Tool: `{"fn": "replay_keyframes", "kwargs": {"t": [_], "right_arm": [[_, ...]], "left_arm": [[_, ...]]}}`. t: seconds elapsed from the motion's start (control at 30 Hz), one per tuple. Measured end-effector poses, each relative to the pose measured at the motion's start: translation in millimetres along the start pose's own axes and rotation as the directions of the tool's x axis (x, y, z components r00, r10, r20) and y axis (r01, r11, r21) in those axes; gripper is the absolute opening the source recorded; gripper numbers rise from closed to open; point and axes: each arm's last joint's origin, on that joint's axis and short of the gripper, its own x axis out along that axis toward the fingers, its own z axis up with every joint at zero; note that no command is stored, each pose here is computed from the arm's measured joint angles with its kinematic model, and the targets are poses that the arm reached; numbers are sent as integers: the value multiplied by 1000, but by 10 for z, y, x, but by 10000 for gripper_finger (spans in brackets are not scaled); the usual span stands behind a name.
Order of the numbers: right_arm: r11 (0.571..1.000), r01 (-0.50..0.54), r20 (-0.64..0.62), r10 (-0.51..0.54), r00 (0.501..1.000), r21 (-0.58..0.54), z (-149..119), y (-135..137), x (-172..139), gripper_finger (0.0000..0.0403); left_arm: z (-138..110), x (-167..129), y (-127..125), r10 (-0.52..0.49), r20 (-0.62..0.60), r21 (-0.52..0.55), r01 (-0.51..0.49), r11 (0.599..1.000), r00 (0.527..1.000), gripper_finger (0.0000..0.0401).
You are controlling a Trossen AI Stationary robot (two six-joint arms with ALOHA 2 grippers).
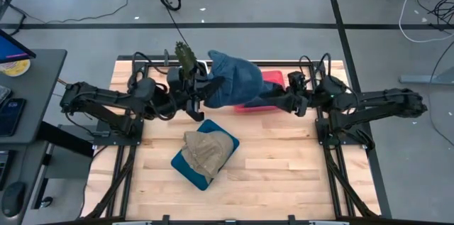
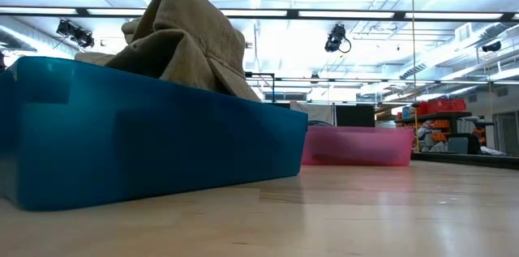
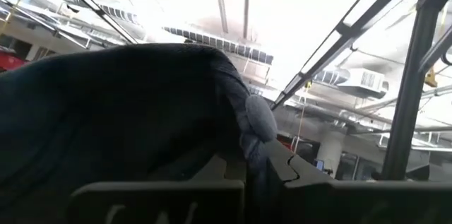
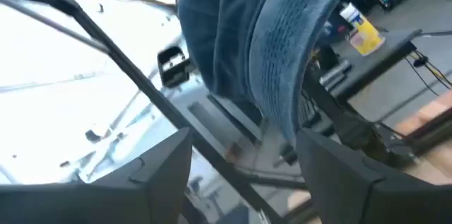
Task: Pick & Place hat
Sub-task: Put the blue cap into the red bin
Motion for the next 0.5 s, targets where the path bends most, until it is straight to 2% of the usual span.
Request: {"fn": "replay_keyframes", "kwargs": {"t": [0.07,0.5], "right_arm": [[1000,0,24,-1,1000,10,-10,-55,13,256],[992,127,-22,-127,992,-9,-60,-301,75,256]], "left_arm": [[18,4,8,2,17,-4,-2,1000,1000,5],[67,25,68,15,60,-22,-14,1000,998,5]]}}
